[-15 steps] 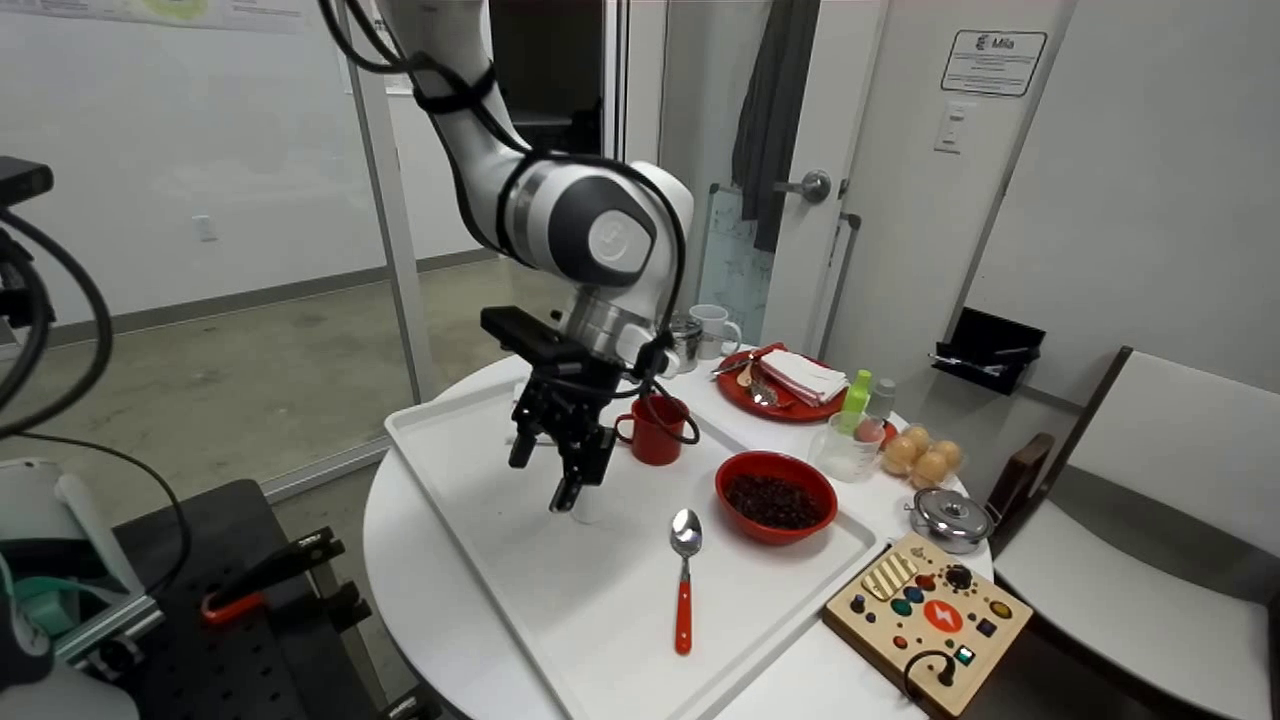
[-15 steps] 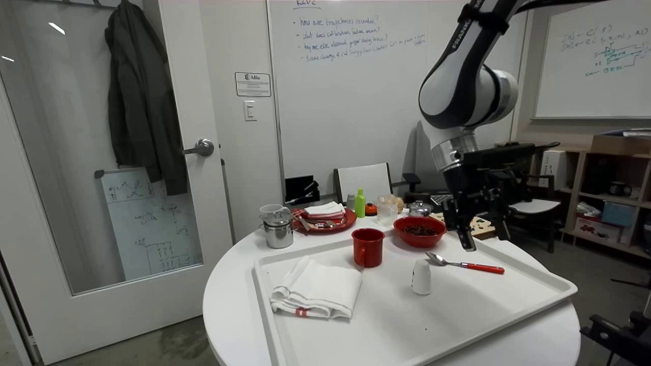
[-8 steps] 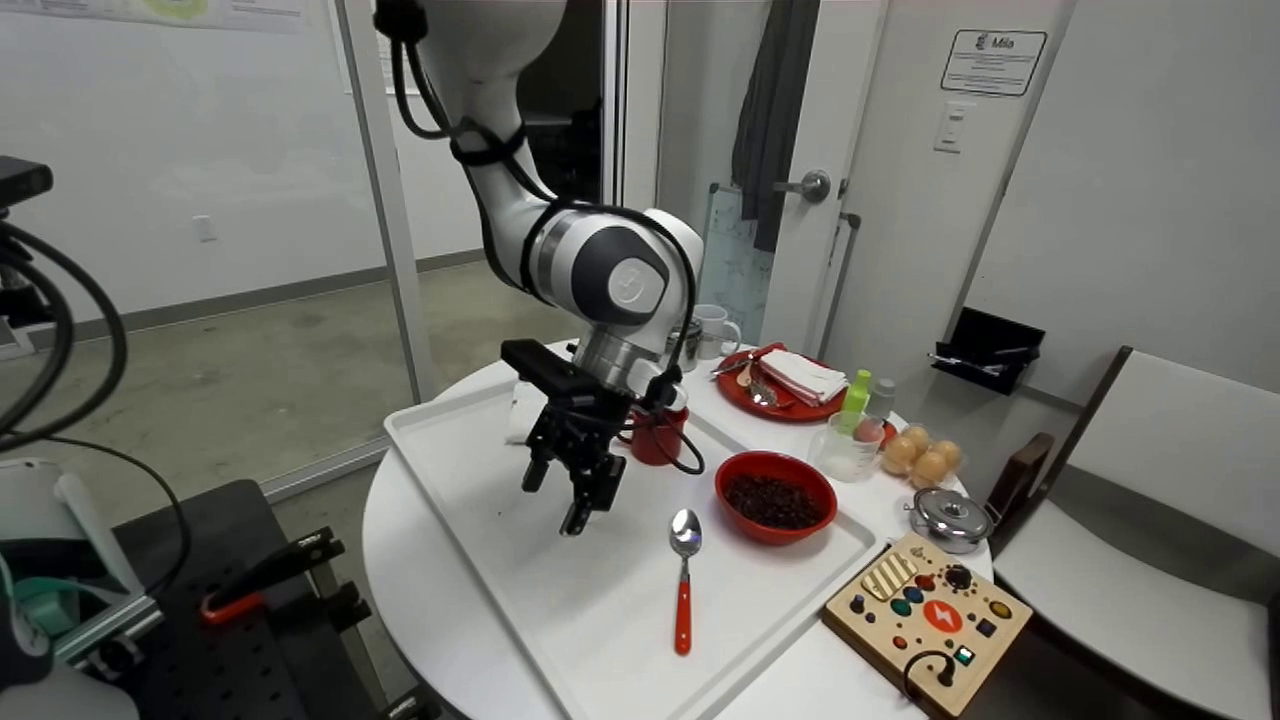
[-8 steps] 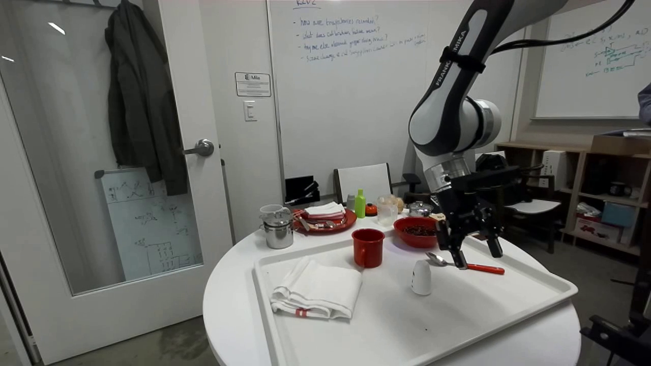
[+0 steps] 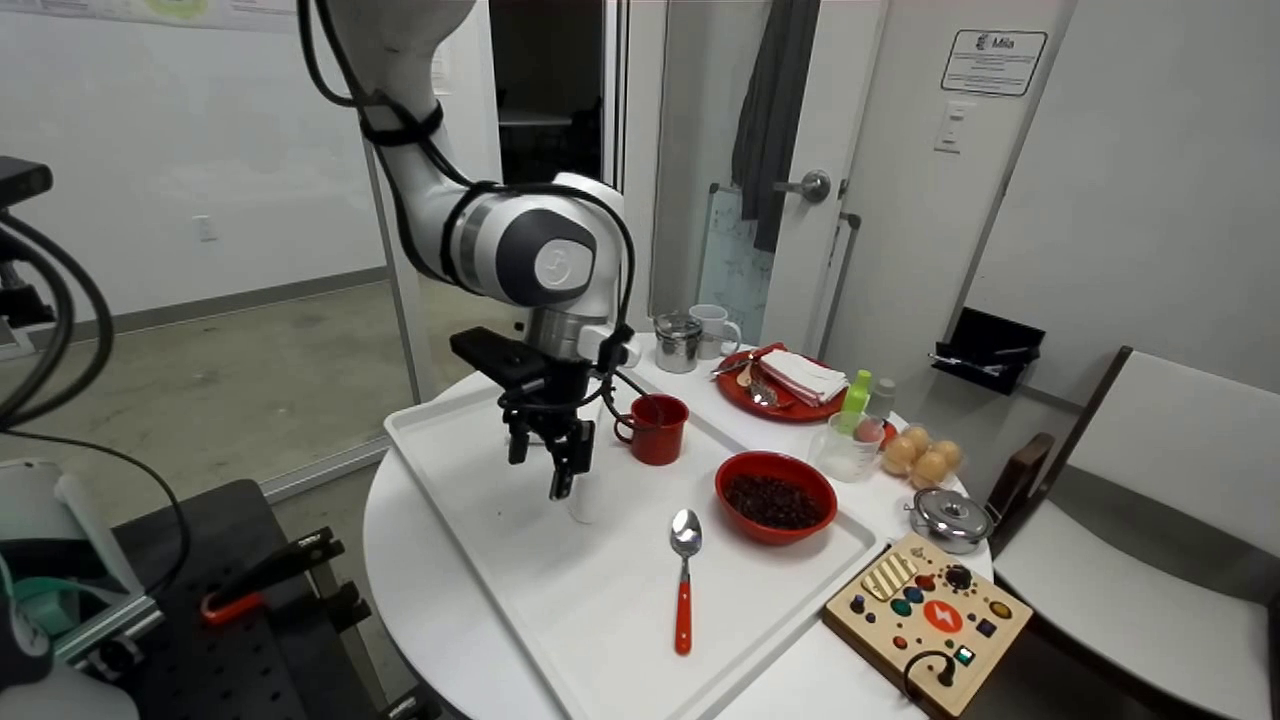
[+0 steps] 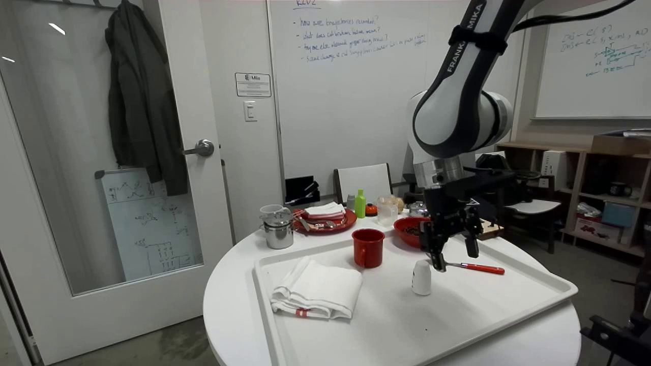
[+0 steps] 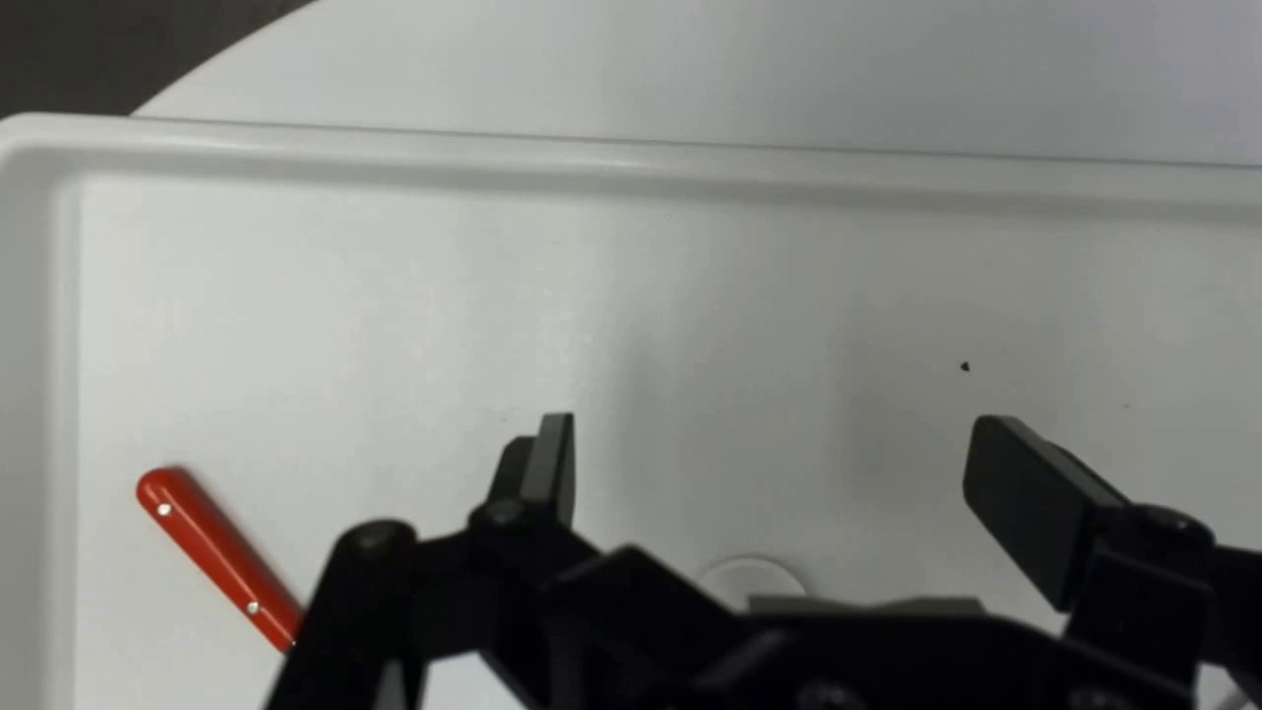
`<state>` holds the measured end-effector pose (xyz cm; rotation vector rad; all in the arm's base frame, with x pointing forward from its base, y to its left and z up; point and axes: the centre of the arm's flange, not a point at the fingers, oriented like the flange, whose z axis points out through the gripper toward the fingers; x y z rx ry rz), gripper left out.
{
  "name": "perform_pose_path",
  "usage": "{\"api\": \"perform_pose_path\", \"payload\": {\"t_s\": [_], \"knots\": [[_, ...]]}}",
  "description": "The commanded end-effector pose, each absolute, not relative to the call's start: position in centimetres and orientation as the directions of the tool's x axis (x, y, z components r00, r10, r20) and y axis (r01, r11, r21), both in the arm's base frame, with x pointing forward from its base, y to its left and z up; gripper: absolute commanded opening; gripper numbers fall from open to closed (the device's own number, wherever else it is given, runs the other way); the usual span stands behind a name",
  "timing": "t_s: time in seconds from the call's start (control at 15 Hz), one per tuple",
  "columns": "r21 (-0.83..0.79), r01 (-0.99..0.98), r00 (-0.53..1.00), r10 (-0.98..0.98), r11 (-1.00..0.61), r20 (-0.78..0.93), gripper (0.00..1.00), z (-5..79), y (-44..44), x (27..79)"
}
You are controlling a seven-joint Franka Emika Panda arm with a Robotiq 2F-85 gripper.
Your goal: Put the bottle in the mug
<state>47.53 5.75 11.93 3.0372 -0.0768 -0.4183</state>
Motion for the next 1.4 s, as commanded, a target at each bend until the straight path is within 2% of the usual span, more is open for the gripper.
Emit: {"api": "perform_pose_path", "payload": {"t_s": [0.0, 0.13, 0.53, 0.93, 1.33], "knots": [[0.127, 0.009, 0.982, -0.015, -0.992, -0.187, 1.00, 13.6, 6.9, 45.5], [0.159, 0.013, 0.987, -0.014, -0.987, -0.163, 1.00, 12.2, 5.7, 47.0], [0.131, 0.017, 0.980, -0.009, -0.991, -0.199, 1.00, 12.5, 6.4, 46.9], [0.162, -0.025, 0.963, -0.068, -0.986, -0.263, 1.00, 5.2, 4.3, 51.6], [0.153, -0.007, 0.989, -0.029, -0.988, -0.144, 1.00, 2.6, 6.6, 53.7]]}}
